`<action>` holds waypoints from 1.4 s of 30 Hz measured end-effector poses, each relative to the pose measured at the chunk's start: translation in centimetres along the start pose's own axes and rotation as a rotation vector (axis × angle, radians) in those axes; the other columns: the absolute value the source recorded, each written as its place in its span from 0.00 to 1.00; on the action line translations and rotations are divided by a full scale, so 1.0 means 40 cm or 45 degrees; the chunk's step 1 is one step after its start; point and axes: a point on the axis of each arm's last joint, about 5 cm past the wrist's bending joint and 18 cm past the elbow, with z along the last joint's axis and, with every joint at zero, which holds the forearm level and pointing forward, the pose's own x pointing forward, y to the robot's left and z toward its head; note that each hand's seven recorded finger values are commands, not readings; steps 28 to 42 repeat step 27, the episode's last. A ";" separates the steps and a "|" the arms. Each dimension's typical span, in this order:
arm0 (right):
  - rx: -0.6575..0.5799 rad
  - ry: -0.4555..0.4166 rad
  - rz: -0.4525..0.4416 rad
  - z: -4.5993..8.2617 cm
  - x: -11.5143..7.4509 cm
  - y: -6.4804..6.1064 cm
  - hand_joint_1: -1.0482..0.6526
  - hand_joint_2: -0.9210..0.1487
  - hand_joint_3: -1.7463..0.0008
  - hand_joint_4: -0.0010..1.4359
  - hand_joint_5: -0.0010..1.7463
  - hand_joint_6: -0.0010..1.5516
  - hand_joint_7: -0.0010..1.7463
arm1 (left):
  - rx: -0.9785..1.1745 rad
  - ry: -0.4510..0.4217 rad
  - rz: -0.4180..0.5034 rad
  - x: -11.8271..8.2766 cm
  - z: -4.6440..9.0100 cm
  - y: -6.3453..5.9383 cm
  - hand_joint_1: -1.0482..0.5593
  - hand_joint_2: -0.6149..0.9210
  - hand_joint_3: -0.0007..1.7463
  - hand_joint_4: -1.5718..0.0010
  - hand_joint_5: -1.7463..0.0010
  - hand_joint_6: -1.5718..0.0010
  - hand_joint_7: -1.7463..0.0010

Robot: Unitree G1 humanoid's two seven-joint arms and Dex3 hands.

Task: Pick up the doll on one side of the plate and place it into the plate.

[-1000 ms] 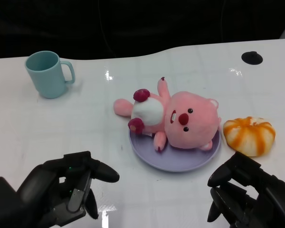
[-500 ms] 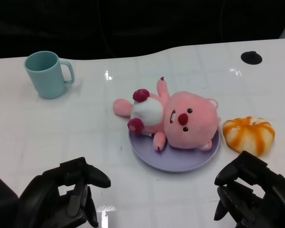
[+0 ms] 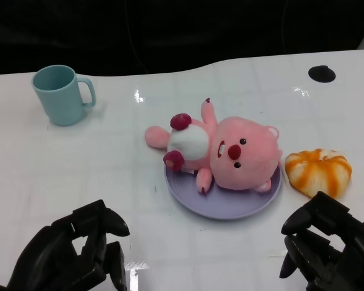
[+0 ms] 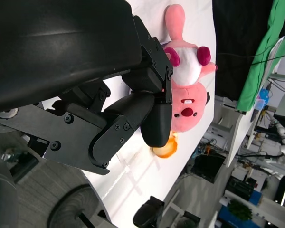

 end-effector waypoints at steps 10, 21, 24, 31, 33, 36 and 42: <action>0.005 -0.004 -0.001 -0.006 -0.004 0.000 0.44 0.05 0.59 0.39 1.00 0.27 0.96 | -0.022 0.011 -0.030 0.001 -0.007 0.006 0.61 0.67 0.83 0.41 0.00 0.53 0.03; 0.015 -0.002 0.010 -0.011 -0.004 -0.001 0.44 0.07 0.57 0.39 1.00 0.26 0.98 | -0.012 -0.011 -0.052 0.002 -0.005 0.005 0.61 0.66 0.85 0.41 0.00 0.52 0.05; 0.016 -0.003 0.016 -0.011 -0.004 -0.001 0.44 0.06 0.57 0.39 1.00 0.26 0.98 | -0.012 -0.011 -0.055 0.002 -0.005 0.005 0.61 0.66 0.85 0.41 0.00 0.52 0.06; 0.015 -0.003 0.016 -0.010 -0.003 -0.001 0.44 0.07 0.56 0.39 1.00 0.26 0.98 | -0.009 -0.009 -0.056 0.002 -0.005 0.005 0.61 0.66 0.86 0.41 0.00 0.52 0.06; 0.015 -0.003 0.016 -0.010 -0.003 -0.001 0.44 0.07 0.56 0.39 1.00 0.26 0.98 | -0.009 -0.009 -0.056 0.002 -0.005 0.005 0.61 0.66 0.86 0.41 0.00 0.52 0.06; 0.015 -0.003 0.016 -0.010 -0.003 -0.001 0.44 0.07 0.56 0.39 1.00 0.26 0.98 | -0.009 -0.009 -0.056 0.002 -0.005 0.005 0.61 0.66 0.86 0.41 0.00 0.52 0.06; 0.015 -0.003 0.016 -0.010 -0.003 -0.001 0.44 0.07 0.56 0.39 1.00 0.26 0.98 | -0.009 -0.009 -0.056 0.002 -0.005 0.005 0.61 0.66 0.86 0.41 0.00 0.52 0.06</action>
